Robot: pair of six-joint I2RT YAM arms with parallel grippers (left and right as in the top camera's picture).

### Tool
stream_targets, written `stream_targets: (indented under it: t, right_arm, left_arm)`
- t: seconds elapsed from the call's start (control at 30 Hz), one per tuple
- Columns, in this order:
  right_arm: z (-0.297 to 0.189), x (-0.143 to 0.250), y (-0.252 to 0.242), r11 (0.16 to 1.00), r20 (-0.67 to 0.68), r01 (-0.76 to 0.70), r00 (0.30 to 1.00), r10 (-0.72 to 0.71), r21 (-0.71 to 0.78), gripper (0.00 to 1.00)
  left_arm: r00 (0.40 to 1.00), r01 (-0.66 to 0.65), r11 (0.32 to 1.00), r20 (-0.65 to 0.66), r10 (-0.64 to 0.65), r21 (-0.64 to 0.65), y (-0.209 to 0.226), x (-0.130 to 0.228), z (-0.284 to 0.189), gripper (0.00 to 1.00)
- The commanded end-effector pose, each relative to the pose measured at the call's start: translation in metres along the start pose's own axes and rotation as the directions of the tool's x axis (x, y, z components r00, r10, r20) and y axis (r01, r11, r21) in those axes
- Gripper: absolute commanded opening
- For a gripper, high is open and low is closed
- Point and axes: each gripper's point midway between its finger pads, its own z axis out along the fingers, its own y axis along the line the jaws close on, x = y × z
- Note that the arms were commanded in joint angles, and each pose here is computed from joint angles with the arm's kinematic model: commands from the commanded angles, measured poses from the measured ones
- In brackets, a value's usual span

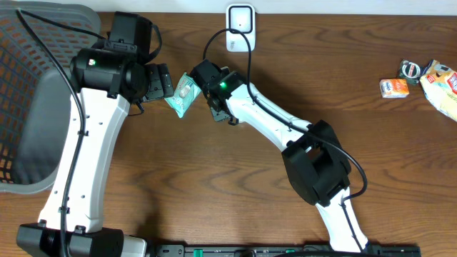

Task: Scan the item barcode
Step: 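Lower the right gripper onto the green pack and regrasp it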

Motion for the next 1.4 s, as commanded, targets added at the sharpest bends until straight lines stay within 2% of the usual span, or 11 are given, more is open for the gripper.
stream_targets:
  t: [0.0, 0.37, 0.6, 0.87, 0.93, 1.0, 1.1, 1.17, 1.37]
  right_arm:
    - [-0.002, -0.007, -0.008, 0.999, 0.027, -0.023, 0.999, 0.022, 0.044, 0.51]
    - [0.011, -0.001, -0.016, 0.996, 0.028, -0.044, 0.999, 0.042, 0.077, 0.53]
    - [0.027, 0.009, -0.012, 0.998, -0.009, -0.064, 0.998, 0.064, 0.009, 0.41]
    - [0.032, 0.011, -0.02, 0.997, -0.016, -0.075, 0.997, 0.075, 0.02, 0.4]
    - [0.036, 0.012, -0.023, 0.996, -0.017, -0.082, 0.996, 0.083, 0.022, 0.37]
    - [0.041, 0.014, -0.024, 0.996, -0.013, -0.087, 0.996, 0.087, 0.021, 0.31]
    - [0.048, 0.019, -0.023, 0.996, -0.013, -0.088, 0.996, 0.088, 0.018, 0.1]
    - [0.048, 0.02, -0.023, 0.996, -0.013, -0.088, 0.996, 0.088, 0.018, 0.01]
    - [0.037, 0.013, -0.013, 0.994, -0.032, -0.096, 0.995, 0.094, -0.054, 0.01]
  left_arm:
    - [1.0, 0.01, 1.0, 0.002, -0.01, -0.013, 0.003, 0.0, 0.0, 0.98]
    - [1.0, 0.01, 1.0, 0.002, -0.01, -0.013, 0.003, 0.0, 0.0, 0.98]
    - [1.0, 0.01, 1.0, 0.002, -0.01, -0.013, 0.003, 0.0, 0.0, 0.98]
    - [1.0, 0.01, 1.0, 0.002, -0.01, -0.013, 0.003, 0.0, 0.0, 0.98]
    - [1.0, 0.01, 1.0, 0.002, -0.01, -0.013, 0.003, 0.0, 0.0, 0.98]
    - [1.0, 0.01, 1.0, 0.002, -0.01, -0.013, 0.003, 0.0, 0.0, 0.98]
    - [1.0, 0.01, 1.0, 0.002, -0.01, -0.013, 0.003, 0.0, 0.0, 0.98]
    - [1.0, 0.01, 1.0, 0.002, -0.01, -0.013, 0.003, 0.0, 0.0, 0.98]
    - [1.0, 0.01, 1.0, 0.002, -0.01, -0.013, 0.003, 0.0, 0.0, 0.98]
